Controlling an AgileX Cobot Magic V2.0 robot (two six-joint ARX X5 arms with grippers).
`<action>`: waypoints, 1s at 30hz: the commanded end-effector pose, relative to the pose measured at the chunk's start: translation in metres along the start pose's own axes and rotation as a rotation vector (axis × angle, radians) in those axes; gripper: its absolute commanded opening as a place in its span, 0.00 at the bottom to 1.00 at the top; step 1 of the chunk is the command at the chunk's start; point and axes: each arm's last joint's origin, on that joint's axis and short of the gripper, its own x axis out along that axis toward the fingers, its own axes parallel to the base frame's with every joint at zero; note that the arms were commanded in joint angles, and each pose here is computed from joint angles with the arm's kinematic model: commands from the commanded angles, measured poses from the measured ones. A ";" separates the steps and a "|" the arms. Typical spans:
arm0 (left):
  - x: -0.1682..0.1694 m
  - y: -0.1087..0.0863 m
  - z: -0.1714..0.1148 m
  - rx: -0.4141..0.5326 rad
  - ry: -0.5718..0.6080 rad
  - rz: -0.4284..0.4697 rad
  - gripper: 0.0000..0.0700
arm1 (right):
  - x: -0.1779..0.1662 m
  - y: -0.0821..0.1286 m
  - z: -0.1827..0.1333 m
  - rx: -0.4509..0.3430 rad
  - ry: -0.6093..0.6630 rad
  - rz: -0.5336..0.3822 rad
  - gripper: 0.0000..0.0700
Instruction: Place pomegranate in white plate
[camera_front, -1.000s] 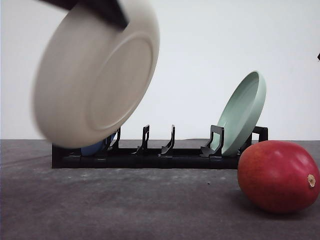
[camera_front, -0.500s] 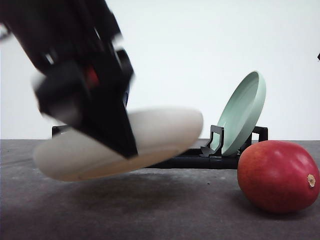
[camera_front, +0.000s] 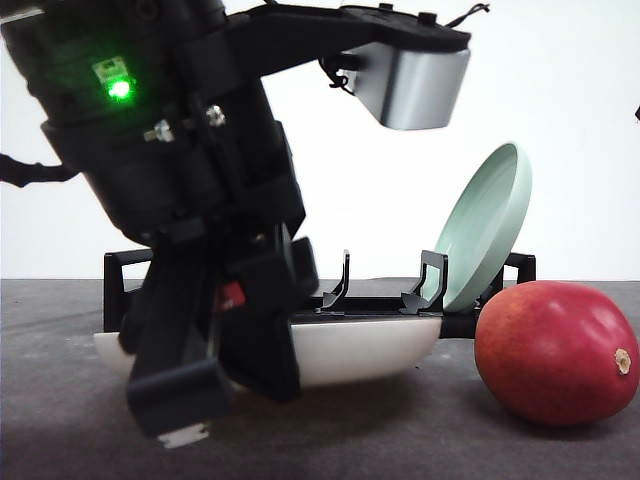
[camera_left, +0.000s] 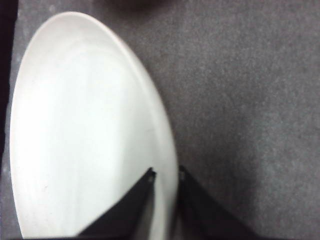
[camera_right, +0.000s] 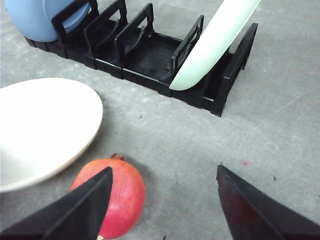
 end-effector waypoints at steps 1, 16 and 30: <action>0.001 -0.004 0.004 0.008 -0.004 -0.001 0.39 | -0.003 0.001 0.005 -0.014 -0.020 0.005 0.60; -0.032 0.027 0.005 -0.208 -0.115 -0.283 0.69 | -0.003 0.001 0.005 -0.015 -0.023 0.004 0.60; -0.066 0.133 -0.072 -0.837 -0.197 -0.149 0.68 | -0.003 0.001 0.005 -0.004 -0.024 0.007 0.60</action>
